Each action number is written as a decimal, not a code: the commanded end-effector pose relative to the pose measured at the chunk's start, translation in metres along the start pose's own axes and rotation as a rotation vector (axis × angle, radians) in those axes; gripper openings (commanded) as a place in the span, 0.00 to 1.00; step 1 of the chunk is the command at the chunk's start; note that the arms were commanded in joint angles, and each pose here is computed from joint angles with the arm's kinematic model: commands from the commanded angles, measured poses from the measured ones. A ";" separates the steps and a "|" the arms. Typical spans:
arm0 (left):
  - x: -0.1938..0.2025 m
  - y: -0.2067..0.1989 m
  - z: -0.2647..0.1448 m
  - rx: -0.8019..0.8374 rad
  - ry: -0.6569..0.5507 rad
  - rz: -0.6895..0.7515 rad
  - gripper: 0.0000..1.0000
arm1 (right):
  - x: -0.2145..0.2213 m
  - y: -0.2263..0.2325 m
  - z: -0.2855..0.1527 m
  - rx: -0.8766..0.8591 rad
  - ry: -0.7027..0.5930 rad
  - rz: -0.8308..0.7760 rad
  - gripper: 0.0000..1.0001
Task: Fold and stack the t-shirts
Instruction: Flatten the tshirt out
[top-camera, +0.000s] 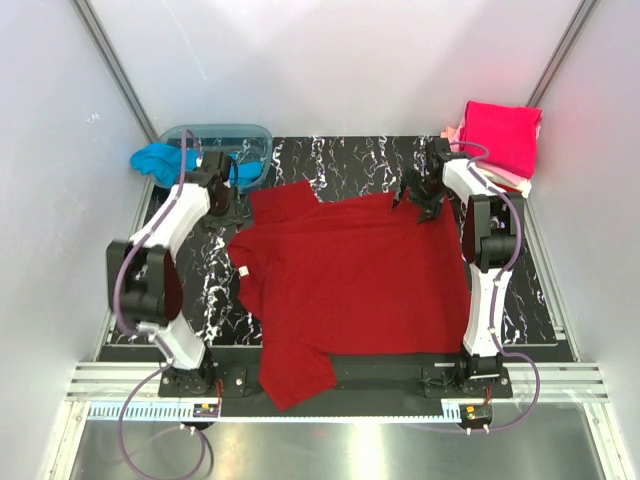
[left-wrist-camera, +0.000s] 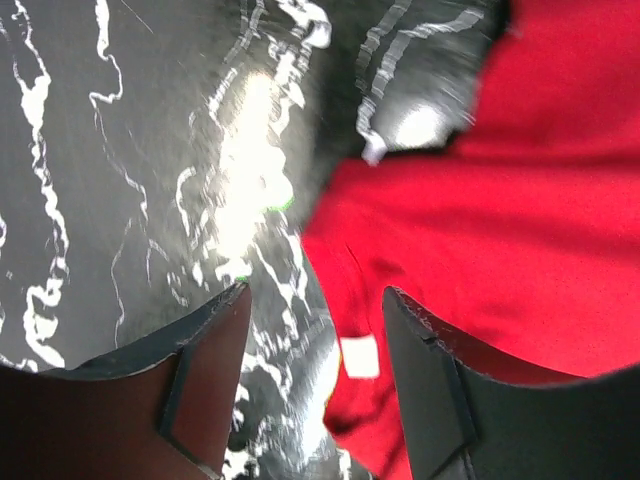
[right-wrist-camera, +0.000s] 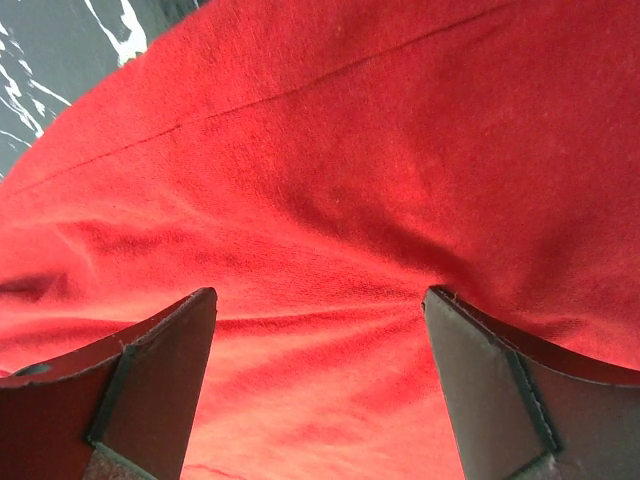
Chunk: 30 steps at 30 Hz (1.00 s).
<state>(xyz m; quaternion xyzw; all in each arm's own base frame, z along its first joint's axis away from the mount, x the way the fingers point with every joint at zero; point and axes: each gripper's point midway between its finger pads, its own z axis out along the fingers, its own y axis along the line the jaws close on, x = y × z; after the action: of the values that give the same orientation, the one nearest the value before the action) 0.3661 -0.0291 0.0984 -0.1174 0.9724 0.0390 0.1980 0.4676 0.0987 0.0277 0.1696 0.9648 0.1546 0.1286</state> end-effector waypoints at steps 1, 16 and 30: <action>0.005 -0.008 -0.054 0.063 -0.092 -0.030 0.60 | 0.003 0.013 -0.030 -0.009 0.001 -0.050 0.92; 0.167 -0.025 -0.025 0.315 0.077 -0.281 0.56 | 0.098 0.059 -0.111 -0.076 -0.037 -0.182 0.95; 0.197 -0.033 0.011 0.311 0.127 -0.303 0.32 | 0.154 0.039 -0.083 -0.077 0.049 -0.197 0.95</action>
<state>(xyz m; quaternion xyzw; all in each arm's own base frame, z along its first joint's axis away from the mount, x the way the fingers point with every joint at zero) 0.1941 -0.0971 0.0165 -0.2320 0.9520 -0.1376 0.1446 0.2923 0.1589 0.0718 0.0760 0.9818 0.1532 0.0823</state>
